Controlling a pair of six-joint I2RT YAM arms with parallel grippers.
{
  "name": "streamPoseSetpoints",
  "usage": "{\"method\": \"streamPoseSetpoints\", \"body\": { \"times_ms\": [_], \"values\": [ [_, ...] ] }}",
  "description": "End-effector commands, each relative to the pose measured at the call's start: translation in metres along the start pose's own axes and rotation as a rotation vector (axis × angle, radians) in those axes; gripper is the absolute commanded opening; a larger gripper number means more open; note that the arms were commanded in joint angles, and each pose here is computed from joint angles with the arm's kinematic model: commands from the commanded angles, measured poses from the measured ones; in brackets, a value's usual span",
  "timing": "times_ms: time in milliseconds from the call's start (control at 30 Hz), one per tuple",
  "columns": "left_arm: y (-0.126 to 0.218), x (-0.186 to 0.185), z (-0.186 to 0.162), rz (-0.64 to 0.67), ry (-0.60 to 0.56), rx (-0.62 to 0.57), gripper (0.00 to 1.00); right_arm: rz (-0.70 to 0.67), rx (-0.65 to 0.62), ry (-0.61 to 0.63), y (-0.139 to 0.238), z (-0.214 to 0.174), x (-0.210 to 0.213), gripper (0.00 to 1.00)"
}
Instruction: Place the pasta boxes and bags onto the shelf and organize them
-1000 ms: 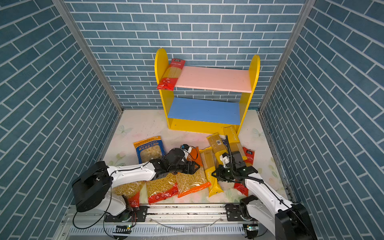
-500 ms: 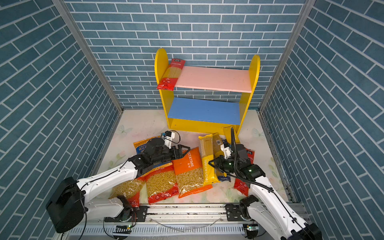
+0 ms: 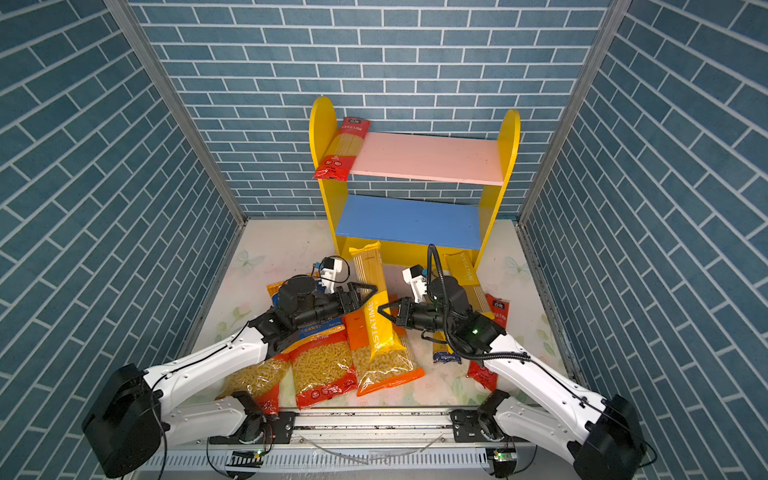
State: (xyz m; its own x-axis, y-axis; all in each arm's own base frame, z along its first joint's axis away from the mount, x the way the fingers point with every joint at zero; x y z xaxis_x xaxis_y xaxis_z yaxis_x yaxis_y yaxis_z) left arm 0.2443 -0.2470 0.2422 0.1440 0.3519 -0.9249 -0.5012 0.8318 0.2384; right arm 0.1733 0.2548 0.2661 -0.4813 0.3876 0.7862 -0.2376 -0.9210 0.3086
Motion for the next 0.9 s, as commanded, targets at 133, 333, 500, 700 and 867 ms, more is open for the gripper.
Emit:
{"method": "streamPoseSetpoints", "body": {
  "times_ms": [133, 333, 500, 700, 867],
  "values": [
    [0.016, -0.04, 0.025, -0.14, -0.04, -0.057, 0.67, 0.278, -0.214, 0.162, 0.013, 0.051, 0.077, 0.0],
    [0.017, -0.054, 0.028, -0.194, -0.06, -0.059, 0.61, 0.28, -0.233, 0.125, 0.012, 0.047, 0.068, 0.0],
    [0.007, -0.046, 0.027, -0.176, -0.035, -0.031, 0.74, 0.268, -0.238, 0.106, 0.012, 0.045, 0.063, 0.0],
    [0.009, -0.004, 0.02, 0.011, -0.022, -0.045, 0.82, -0.032, -0.19, -0.068, 0.018, 0.027, -0.011, 0.0],
    [0.012, 0.024, 0.009, 0.128, -0.026, -0.027, 0.84, -0.247, -0.077, -0.22, 0.017, -0.017, -0.082, 0.0]
  ]
}}
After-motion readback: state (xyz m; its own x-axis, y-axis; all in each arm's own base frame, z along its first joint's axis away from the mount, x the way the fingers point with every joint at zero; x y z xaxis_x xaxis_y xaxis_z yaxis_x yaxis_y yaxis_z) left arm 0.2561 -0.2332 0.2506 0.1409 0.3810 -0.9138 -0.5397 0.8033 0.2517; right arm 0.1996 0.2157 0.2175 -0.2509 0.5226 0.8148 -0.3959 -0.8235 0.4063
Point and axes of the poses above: each gripper's point midway between its finger pads, its own y axis back along the fingers, its own x axis along the line the jaws close on, z = x × y, the point moved 5 cm from there along y, back along the fingers, and after that the axes turned 10 degrees about y, right-handed, at the moved point
